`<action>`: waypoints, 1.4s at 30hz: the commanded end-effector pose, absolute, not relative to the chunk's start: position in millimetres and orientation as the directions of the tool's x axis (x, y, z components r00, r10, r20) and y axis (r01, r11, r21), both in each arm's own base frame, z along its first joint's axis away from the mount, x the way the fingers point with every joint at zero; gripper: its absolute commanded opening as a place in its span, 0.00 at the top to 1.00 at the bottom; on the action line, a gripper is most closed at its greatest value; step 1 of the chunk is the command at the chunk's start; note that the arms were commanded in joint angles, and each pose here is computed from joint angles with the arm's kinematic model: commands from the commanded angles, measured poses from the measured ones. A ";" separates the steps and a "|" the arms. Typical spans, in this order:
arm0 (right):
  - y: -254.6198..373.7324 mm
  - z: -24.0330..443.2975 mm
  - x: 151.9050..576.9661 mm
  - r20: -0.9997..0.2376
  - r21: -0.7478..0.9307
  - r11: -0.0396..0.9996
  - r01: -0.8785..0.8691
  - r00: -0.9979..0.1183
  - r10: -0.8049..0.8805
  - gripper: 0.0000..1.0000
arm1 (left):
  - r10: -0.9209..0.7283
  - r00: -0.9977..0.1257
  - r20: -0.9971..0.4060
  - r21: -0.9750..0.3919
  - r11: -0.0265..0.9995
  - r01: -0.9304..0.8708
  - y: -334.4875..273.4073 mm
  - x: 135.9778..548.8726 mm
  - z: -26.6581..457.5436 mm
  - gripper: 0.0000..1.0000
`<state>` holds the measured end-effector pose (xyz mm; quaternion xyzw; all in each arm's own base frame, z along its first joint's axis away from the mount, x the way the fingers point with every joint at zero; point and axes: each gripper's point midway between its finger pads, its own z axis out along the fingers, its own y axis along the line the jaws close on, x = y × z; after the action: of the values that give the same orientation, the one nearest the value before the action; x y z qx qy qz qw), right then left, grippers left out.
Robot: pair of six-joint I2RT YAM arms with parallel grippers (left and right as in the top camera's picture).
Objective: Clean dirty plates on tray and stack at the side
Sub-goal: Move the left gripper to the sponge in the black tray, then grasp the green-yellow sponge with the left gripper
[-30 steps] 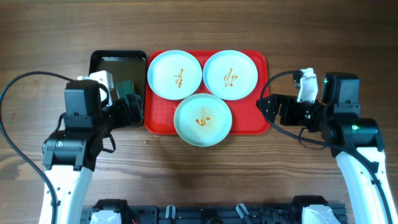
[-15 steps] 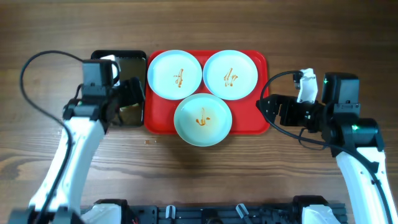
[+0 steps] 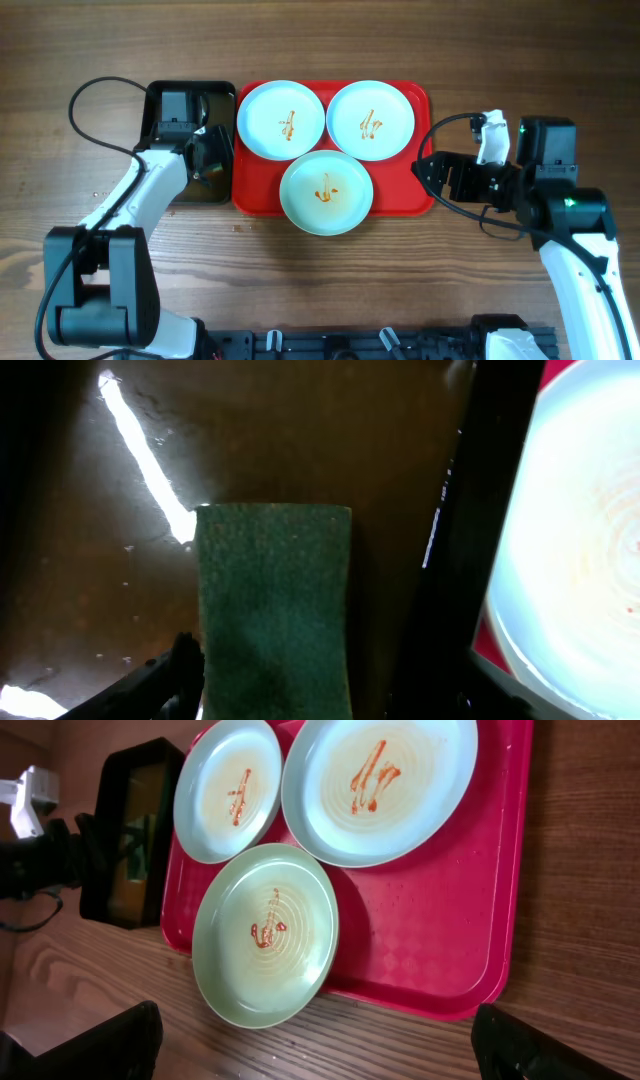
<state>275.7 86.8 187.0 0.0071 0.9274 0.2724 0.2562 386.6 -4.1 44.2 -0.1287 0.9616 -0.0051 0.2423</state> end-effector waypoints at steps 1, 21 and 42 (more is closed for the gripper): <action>90.4 184.1 278.6 -0.443 0.532 0.838 -0.119 -0.883 0.156 0.00 | -0.257 -0.840 -0.477 -0.045 0.962 -0.268 4.3 390.3 46.1 0.27; 90.5 170.1 281.5 -0.394 0.537 0.839 -0.090 -0.906 0.155 0.00 | -0.281 -0.861 -0.423 -0.029 0.954 -0.297 5.9 384.9 18.2 0.35; 90.4 170.3 282.0 -0.396 0.537 0.839 -0.091 -0.905 0.155 0.01 | -0.280 -0.875 -0.395 -0.017 0.954 -0.298 5.9 385.1 -1.7 0.96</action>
<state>279.5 86.8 165.0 0.0205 0.9379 0.2720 0.2142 388.0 5.6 12.0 -0.1459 0.9653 0.0256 0.2149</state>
